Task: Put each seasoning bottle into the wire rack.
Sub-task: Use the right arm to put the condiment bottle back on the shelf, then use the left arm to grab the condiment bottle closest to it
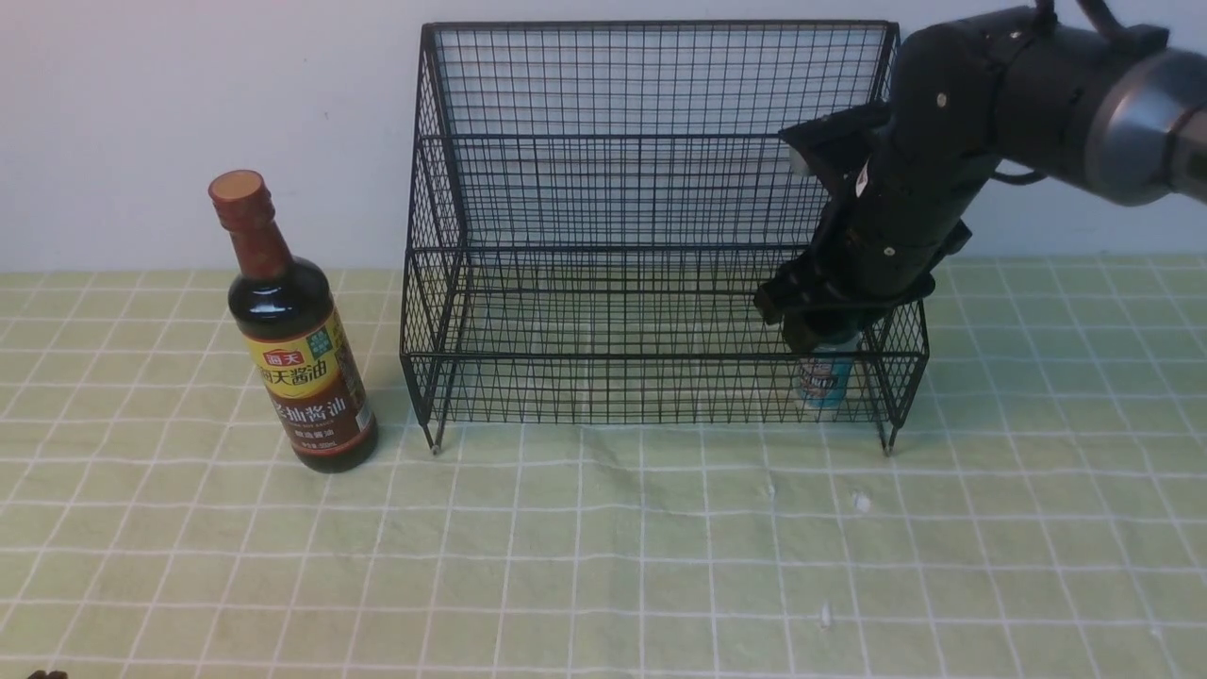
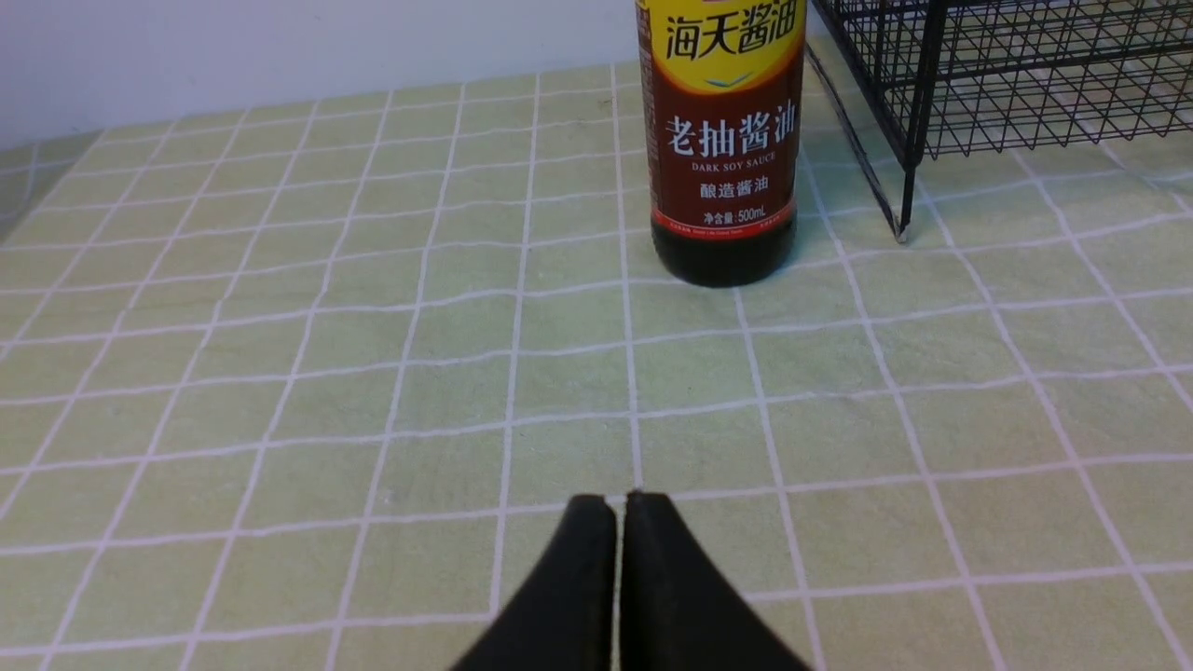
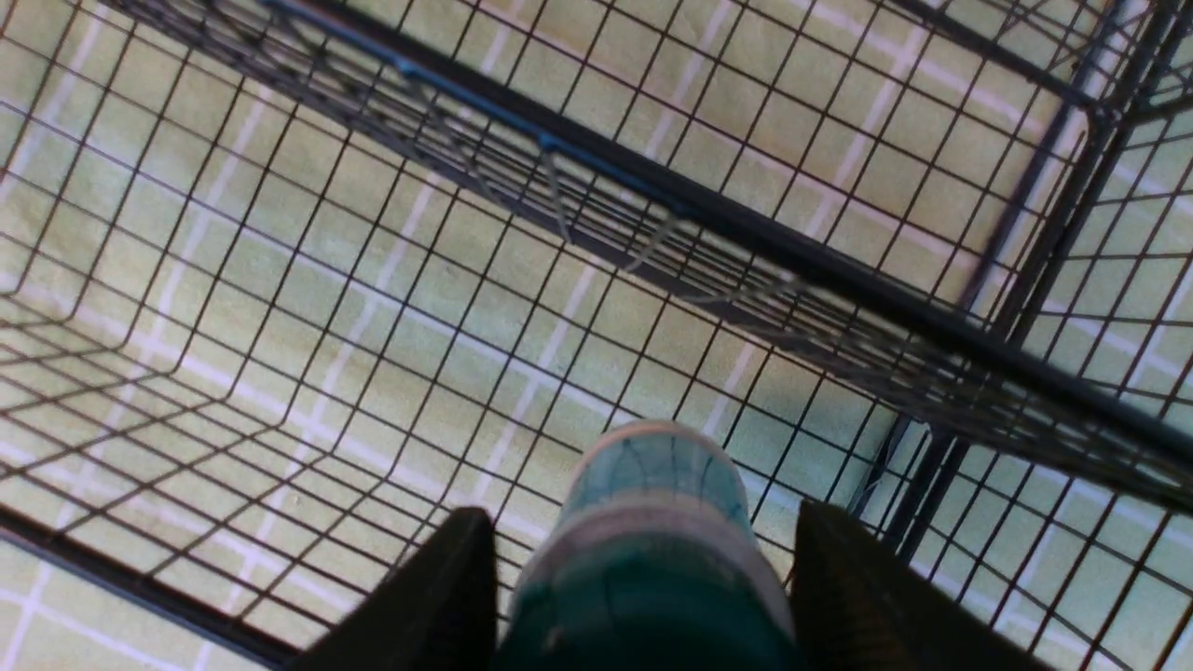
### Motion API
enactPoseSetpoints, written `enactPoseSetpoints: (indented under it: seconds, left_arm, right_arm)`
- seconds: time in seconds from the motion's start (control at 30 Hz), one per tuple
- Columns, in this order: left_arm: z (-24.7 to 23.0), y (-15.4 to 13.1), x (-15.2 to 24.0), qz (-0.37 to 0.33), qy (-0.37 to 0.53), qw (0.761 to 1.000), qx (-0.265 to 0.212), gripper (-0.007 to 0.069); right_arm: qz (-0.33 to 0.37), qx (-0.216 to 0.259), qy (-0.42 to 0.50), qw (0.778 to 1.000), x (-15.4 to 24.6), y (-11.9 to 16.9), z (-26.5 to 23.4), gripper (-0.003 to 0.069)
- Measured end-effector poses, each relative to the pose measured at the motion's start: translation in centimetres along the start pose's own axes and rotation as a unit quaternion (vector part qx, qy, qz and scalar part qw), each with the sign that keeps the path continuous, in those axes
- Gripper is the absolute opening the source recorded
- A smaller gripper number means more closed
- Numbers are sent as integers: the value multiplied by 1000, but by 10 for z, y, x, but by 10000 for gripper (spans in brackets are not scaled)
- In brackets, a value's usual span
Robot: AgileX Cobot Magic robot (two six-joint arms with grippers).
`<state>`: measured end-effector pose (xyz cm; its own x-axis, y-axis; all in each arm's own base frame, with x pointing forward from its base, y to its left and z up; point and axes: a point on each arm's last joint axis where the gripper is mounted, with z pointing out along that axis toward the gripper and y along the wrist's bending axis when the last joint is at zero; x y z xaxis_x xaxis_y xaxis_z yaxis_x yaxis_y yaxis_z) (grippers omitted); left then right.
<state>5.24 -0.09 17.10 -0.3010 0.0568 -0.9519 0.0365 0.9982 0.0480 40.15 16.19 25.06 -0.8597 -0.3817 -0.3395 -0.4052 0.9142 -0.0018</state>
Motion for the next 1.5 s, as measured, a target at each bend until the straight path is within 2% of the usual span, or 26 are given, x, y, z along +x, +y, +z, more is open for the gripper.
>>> enactPoseSetpoints:
  seconds: [0.1, 0.17, 0.3, 0.37, 0.57, 0.6, 0.67, 0.7, 0.77, 0.93, 1.0, 1.03, 1.2, 1.23, 1.27, 1.4, 1.5]
  left_arm:
    - [0, 0, 0, 0, 0, 1000, 0, -6]
    - [0, 0, 0, 0, 0, 1000, 0, -6]
    - [0, 0, 0, 0, 0, 1000, 0, -6]
    - [0, 0, 0, 0, 0, 1000, 0, -6]
    - [0, 0, 0, 0, 0, 1000, 0, -6]
    - [0, 0, 0, 0, 0, 1000, 0, -6]
    - [0, 0, 0, 0, 0, 1000, 0, -6]
    - [0, 0, 0, 0, 0, 1000, 0, -6]
    - [0, 0, 0, 0, 0, 1000, 0, -6]
    - [0, 0, 0, 0, 0, 1000, 0, -6]
    - [0, 0, 0, 0, 0, 1000, 0, -6]
    - [0, 0, 0, 0, 0, 1000, 0, -6]
    - [0, 0, 0, 0, 0, 1000, 0, -6]
    - [0, 0, 0, 0, 0, 1000, 0, -6]
    - [0, 0, 0, 0, 0, 1000, 0, -6]
    - [0, 0, 0, 0, 0, 1000, 0, -6]
    - [0, 0, 0, 0, 0, 1000, 0, -6]
  right_arm:
    - [8, 0, 6, 1000, -2, 0, -8, 505]
    - [11, -2, 11, 1000, -5, 0, -15, 536]
    - [12, -1, -11, 1000, -14, 0, -34, 544]
    - [13, 0, -38, 999, -18, 0, -52, 521]
    - [19, -1, -132, 991, -5, 2, -143, 286]
    - [23, -2, -165, 986, 4, 3, -174, 204]
    - [28, -2, -204, 979, 19, 3, -211, 113]
    - [35, -2, -245, 969, 36, 4, -247, 43]
    - [44, -1, -290, 956, 60, 5, -286, 9]
    - [52, 5, -379, 924, 146, 6, -347, -13]
    - [53, 6, -438, 898, 185, 7, -357, -14]
    - [53, 6, -438, 898, 185, 7, -357, -14]
    - [44, 0, -581, 813, 273, 11, -333, -13]
    - [44, -1, -588, 808, 278, 11, -330, -13]
    - [45, -7, -607, 793, 296, 12, -315, -15]
    - [48, -18, -641, 766, 333, 14, -273, -15]
    - [49, -22, -655, 754, 347, 14, -250, -15]
